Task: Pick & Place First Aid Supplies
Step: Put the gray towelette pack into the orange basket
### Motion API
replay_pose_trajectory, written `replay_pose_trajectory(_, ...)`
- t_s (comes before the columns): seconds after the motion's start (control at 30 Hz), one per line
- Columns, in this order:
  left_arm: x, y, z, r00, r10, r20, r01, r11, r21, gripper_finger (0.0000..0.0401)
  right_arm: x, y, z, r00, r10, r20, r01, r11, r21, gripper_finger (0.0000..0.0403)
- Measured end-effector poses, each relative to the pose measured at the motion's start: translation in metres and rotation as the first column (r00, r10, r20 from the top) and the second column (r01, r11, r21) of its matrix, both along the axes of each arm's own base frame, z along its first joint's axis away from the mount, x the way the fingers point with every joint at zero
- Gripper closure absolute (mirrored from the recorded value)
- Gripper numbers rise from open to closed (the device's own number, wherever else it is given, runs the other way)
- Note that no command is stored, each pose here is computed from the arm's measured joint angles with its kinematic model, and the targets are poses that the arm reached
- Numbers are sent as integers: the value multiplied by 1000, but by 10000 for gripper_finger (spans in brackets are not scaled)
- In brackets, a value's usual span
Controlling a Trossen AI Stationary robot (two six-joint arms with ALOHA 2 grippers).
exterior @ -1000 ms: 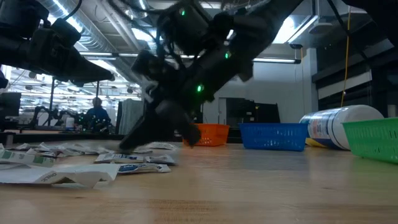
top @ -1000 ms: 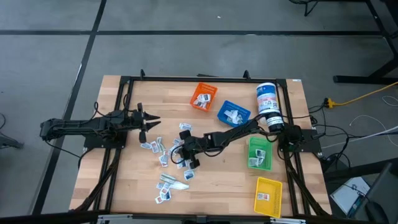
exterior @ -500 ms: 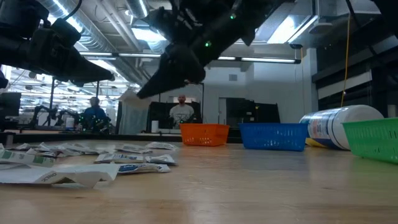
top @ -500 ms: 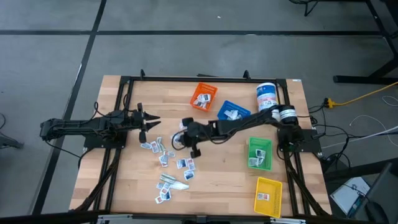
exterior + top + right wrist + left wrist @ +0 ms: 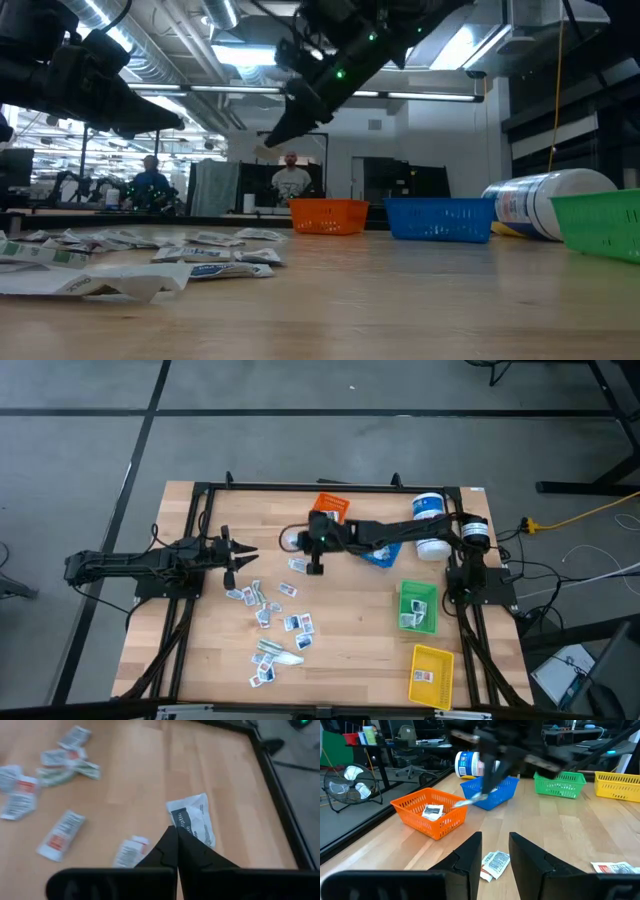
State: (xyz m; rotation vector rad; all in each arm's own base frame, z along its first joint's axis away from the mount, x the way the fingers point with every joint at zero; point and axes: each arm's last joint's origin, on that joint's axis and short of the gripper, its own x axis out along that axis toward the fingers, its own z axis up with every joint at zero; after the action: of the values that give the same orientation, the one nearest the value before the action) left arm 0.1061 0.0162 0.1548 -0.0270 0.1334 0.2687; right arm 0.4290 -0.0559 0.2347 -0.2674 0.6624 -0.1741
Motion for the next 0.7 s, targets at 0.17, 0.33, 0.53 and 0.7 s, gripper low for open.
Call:
replay_pose_trajectory(0.17,0,0,0,1000,0,0,0,1000,0,309,-7,-34,-2,996,-92,-17,92,996,19,403)
replay_pose_trajectory(0.33,0,0,0,1000,0,0,0,1000,0,309,-19,-65,-6,982,-177,-71,180,983,38,403)
replay_pose_trajectory(0.53,0,0,0,1000,0,0,0,1000,0,309,-34,-86,-15,949,-255,-184,273,958,85,403)
replay_pose_trajectory(0.7,0,0,0,1000,0,0,0,1000,0,310,-40,-91,-18,940,-255,-226,285,952,114,398)
